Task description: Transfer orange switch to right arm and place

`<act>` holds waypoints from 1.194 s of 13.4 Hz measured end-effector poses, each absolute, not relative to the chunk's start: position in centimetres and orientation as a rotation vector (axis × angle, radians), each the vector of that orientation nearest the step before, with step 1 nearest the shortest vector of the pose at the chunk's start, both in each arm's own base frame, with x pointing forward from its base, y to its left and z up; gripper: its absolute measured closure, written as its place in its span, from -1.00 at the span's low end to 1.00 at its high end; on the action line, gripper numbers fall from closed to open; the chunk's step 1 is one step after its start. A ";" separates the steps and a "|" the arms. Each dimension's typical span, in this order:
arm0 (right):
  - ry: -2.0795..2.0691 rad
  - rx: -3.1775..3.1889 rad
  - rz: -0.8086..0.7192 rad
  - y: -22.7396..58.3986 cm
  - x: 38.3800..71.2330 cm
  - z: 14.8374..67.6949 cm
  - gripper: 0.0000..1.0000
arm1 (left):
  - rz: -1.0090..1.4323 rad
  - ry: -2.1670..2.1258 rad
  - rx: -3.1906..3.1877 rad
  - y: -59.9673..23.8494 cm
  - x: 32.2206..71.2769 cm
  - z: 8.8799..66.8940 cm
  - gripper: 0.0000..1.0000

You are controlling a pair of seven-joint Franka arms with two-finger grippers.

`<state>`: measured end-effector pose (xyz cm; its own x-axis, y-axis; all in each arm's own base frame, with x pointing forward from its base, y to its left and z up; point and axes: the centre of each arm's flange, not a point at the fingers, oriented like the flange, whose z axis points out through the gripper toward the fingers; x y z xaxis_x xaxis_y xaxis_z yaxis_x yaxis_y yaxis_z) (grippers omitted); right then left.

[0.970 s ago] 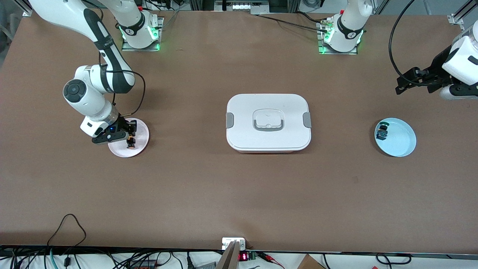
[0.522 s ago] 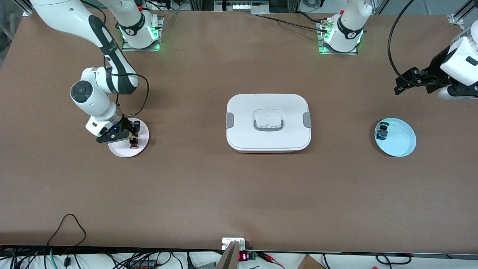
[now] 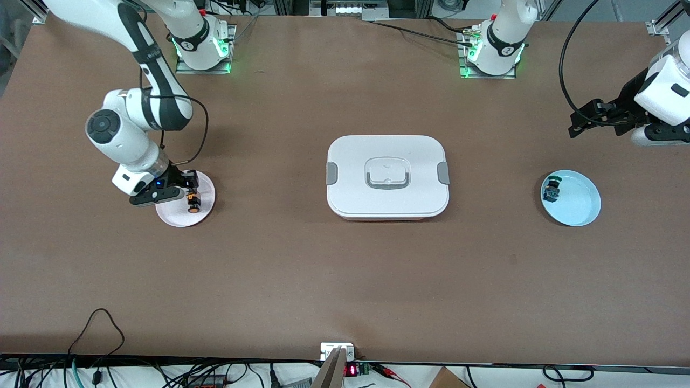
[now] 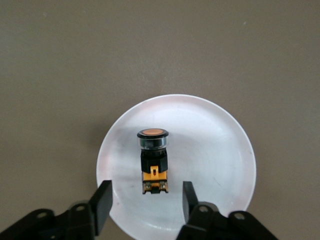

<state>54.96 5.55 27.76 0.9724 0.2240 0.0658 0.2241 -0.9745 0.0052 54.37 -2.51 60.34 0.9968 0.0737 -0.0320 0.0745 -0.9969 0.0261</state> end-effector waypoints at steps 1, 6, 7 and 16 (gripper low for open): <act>-0.356 -3.118 -0.079 5.7 55.3 29.9 -0.58 | -0.048 0.116 3.112 -2.5 54.4 60.3 -1.00; -0.362 -3.116 0.044 6.1 57.4 42.9 -1.00 | -0.046 0.118 3.112 -2.5 54.5 60.4 -1.00; -0.363 -3.115 0.055 6.1 57.5 46.4 -1.00 | -0.046 0.118 3.112 -2.5 54.5 60.4 -1.00; -0.373 -3.108 -0.018 5.6 54.8 61.6 -1.00 | -0.045 0.121 3.112 -2.5 54.5 60.4 -1.00</act>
<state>54.78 5.61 61.61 0.9716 0.2363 0.0126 0.2364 -0.9716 -0.0101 54.48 -2.50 60.41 0.9965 0.0775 -0.0301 0.0783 -0.9966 0.0261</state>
